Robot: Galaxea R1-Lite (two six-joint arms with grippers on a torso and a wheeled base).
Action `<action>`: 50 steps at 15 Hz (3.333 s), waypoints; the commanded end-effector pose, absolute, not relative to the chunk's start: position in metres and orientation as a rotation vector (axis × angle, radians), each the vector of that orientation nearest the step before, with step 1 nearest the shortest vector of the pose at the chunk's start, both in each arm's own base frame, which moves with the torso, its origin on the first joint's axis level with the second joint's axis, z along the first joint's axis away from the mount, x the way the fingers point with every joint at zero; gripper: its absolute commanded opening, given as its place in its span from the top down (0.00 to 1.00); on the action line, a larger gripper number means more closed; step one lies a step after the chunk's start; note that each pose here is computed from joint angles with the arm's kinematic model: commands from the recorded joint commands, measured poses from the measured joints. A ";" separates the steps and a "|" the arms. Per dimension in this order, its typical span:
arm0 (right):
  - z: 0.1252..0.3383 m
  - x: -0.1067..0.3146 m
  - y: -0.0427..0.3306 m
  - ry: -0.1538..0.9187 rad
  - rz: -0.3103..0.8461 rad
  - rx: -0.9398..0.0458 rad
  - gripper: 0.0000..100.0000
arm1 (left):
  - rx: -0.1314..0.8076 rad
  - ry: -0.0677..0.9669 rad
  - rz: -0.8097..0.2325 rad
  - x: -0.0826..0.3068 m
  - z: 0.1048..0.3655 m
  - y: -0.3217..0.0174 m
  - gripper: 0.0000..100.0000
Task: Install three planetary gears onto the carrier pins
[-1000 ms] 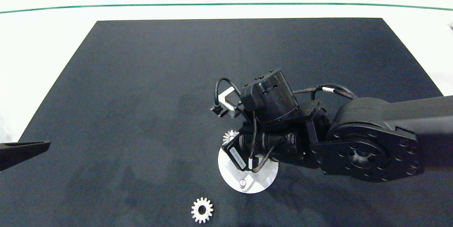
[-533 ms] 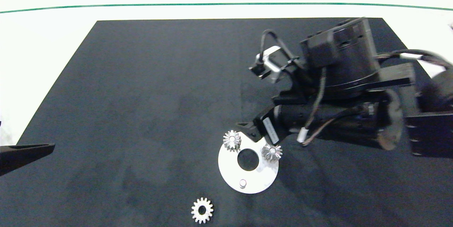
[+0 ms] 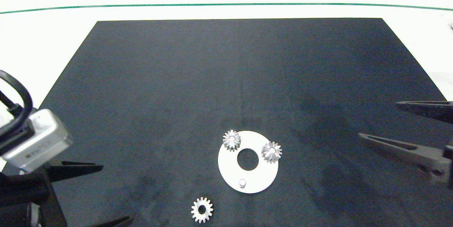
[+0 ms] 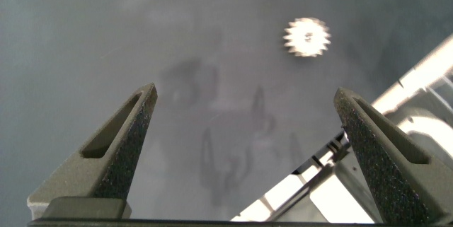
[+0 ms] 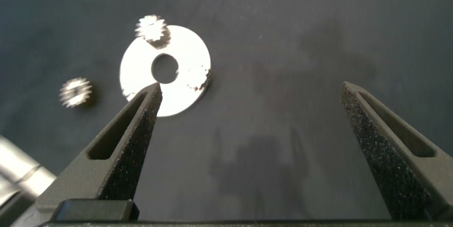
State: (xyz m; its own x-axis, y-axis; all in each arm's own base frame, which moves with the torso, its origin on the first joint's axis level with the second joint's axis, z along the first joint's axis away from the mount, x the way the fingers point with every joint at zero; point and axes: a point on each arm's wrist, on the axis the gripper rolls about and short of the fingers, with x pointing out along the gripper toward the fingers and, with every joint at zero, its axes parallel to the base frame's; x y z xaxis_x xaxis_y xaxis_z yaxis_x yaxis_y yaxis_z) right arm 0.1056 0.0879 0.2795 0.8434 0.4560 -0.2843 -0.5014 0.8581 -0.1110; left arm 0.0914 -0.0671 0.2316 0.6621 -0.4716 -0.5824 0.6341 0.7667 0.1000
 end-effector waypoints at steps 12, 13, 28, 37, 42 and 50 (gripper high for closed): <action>0.270 0.061 0.050 0.166 0.586 -0.117 0.00 | 0.635 0.586 -0.737 0.111 0.127 -0.169 0.00; 0.270 0.061 0.050 0.165 0.587 -0.116 0.00 | 0.630 0.577 -0.741 0.114 0.126 -0.175 0.00; 0.268 0.059 0.049 0.166 0.603 -0.117 0.00 | 0.616 0.583 -0.690 0.140 0.122 -0.191 0.19; 0.265 0.060 0.050 0.179 0.607 -0.122 0.00 | 0.612 0.585 -0.679 0.142 0.122 -0.187 0.37; 0.264 0.061 0.051 0.182 0.607 -0.123 0.00 | 0.613 0.588 -0.677 0.141 0.121 -0.186 0.46; 0.262 0.060 0.050 0.185 0.615 -0.124 0.00 | 0.602 0.572 -0.683 0.140 0.120 -0.187 0.62</action>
